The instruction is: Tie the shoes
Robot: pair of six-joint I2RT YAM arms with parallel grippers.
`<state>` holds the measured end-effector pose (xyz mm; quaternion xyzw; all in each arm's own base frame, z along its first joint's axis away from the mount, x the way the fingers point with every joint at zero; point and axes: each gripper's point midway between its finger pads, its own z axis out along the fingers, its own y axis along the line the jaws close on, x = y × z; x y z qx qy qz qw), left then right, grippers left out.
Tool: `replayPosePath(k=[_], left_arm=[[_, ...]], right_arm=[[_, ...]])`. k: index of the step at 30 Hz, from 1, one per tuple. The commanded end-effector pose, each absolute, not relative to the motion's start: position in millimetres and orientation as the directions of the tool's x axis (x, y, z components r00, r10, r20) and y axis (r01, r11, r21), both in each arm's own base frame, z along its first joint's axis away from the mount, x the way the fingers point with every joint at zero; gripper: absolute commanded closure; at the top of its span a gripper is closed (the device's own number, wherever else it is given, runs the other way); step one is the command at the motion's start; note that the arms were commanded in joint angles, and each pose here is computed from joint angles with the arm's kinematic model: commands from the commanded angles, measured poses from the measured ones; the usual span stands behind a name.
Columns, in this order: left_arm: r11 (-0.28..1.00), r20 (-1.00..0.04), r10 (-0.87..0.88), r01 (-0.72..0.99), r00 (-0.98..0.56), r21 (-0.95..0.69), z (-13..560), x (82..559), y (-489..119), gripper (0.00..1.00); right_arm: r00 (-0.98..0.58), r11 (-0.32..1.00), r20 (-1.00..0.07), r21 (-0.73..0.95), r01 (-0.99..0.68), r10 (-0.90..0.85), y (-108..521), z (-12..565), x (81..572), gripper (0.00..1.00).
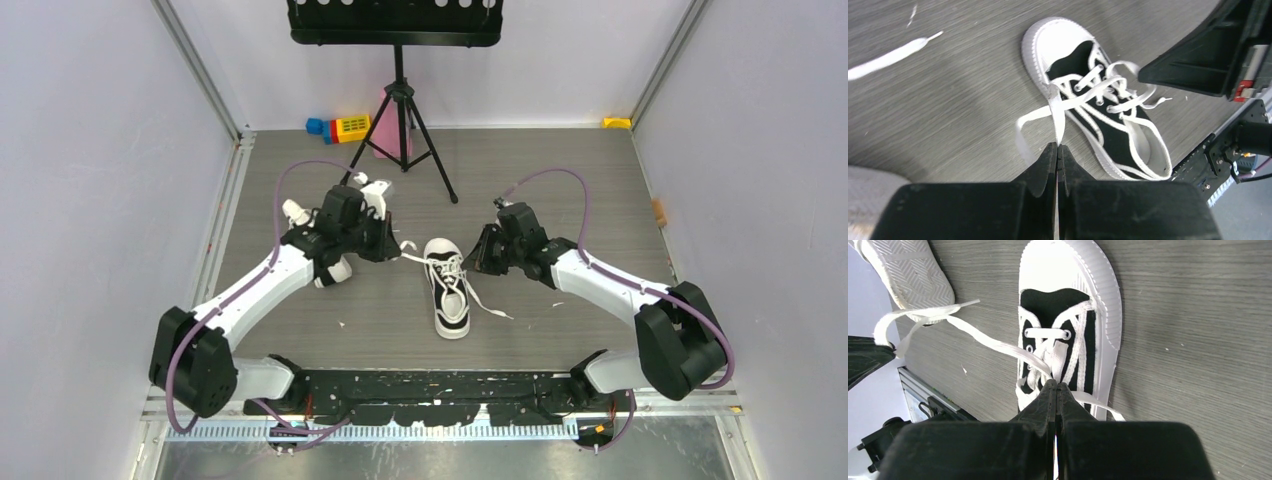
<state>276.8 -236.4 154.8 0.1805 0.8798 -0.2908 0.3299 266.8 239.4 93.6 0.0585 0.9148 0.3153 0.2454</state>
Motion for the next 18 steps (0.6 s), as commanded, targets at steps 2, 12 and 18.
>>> replayPosePath(k=[2,12,18], left_arm=[[0.835,-0.671,0.072,0.413,-0.738,-0.365,155.2,269.6,-207.3,1.0],[0.926,-0.696,0.0,0.262,-0.718,-0.271,164.2,263.4,-161.6,1.0],[0.931,-0.7,-0.01,0.248,-0.714,-0.267,163.2,257.7,-153.6,1.0]], right_arm=[[-0.842,0.785,-0.473,0.61,-0.103,0.258,245.4,117.7,284.5,1.0],[-0.838,0.763,-0.492,0.627,-0.154,0.235,256.1,138.1,291.7,0.57],[-0.815,0.841,-0.538,0.526,-0.126,0.214,221.5,125.4,279.5,0.36]])
